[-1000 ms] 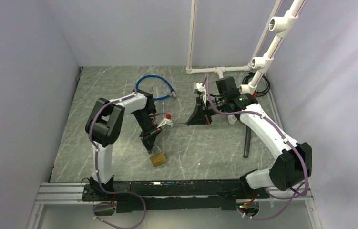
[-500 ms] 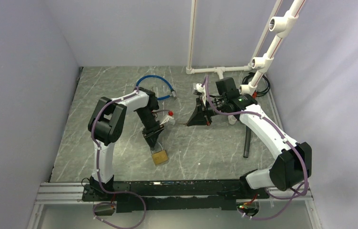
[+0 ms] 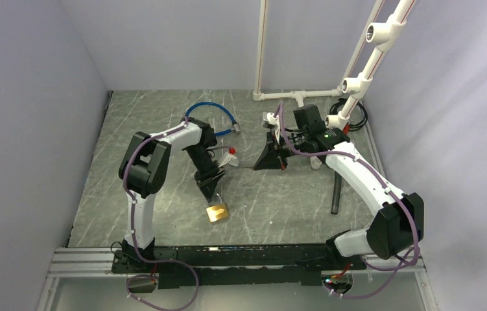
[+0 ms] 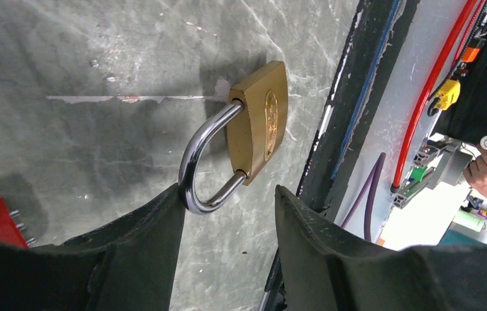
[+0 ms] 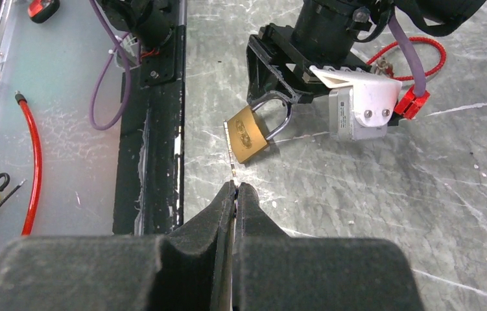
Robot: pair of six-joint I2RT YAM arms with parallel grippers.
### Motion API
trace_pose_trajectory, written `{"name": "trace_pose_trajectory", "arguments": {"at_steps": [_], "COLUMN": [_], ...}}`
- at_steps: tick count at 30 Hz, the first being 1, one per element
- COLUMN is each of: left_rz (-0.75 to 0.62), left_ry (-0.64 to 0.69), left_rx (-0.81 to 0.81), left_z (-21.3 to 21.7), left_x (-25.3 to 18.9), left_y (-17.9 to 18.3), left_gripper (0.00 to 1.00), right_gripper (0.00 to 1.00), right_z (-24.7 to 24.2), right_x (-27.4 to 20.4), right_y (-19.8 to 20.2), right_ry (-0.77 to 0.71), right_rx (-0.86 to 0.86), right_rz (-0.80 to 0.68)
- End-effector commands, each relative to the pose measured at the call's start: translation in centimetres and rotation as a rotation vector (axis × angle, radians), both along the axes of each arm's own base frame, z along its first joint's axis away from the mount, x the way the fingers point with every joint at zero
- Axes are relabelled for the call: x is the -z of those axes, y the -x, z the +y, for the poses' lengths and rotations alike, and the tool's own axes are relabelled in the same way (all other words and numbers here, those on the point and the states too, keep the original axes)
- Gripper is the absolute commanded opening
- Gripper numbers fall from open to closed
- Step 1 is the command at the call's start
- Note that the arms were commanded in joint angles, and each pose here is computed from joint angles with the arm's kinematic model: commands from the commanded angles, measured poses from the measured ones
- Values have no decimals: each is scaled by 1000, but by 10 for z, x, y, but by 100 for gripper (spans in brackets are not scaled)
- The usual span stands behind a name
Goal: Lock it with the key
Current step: Place the lock at the center of the board, then place the key at the center of the board.
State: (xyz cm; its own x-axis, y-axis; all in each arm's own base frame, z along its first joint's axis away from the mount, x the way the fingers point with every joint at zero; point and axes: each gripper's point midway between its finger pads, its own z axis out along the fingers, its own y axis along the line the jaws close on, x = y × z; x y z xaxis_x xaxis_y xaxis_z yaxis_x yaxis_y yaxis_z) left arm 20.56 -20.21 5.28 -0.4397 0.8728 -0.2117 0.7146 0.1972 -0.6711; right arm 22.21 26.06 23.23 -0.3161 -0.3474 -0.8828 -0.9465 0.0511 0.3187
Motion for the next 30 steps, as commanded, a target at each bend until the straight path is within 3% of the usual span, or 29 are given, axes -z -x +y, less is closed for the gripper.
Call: {"name": "trace_pose_trajectory", "arguments": {"at_steps": [1, 8, 13, 16, 18, 26, 30], "left_rz": [-95, -139, -169, -215, -263, -444, -417], "left_ry": [31, 102, 189, 259, 308, 364, 261], "left_rx": [-60, -169, -342, -505, -611, -967, -1110], "left_z": [-2, 1, 18, 36, 53, 108, 120], "left_x": [-20, -52, -90, -117, -137, -186, -178], "left_y": [-13, -21, -33, -49, -61, -94, -96], "left_gripper": [57, 66, 77, 93, 99, 99, 99], "right_gripper": [0, 0, 0, 0, 0, 0, 0], "right_z": [3, 5, 18, 33, 47, 90, 108], "right_x": [-12, -7, 2, 15, 23, 71, 95], "right_y": [-1, -6, -7, -5, -2, 2, 7], "right_ry": [-29, -15, 22, 69, 96, 230, 251], "right_rx": [-7, 22, 23, 3, -19, -64, -73], "right_rz": [-62, -72, -106, -129, -135, -149, -139]}}
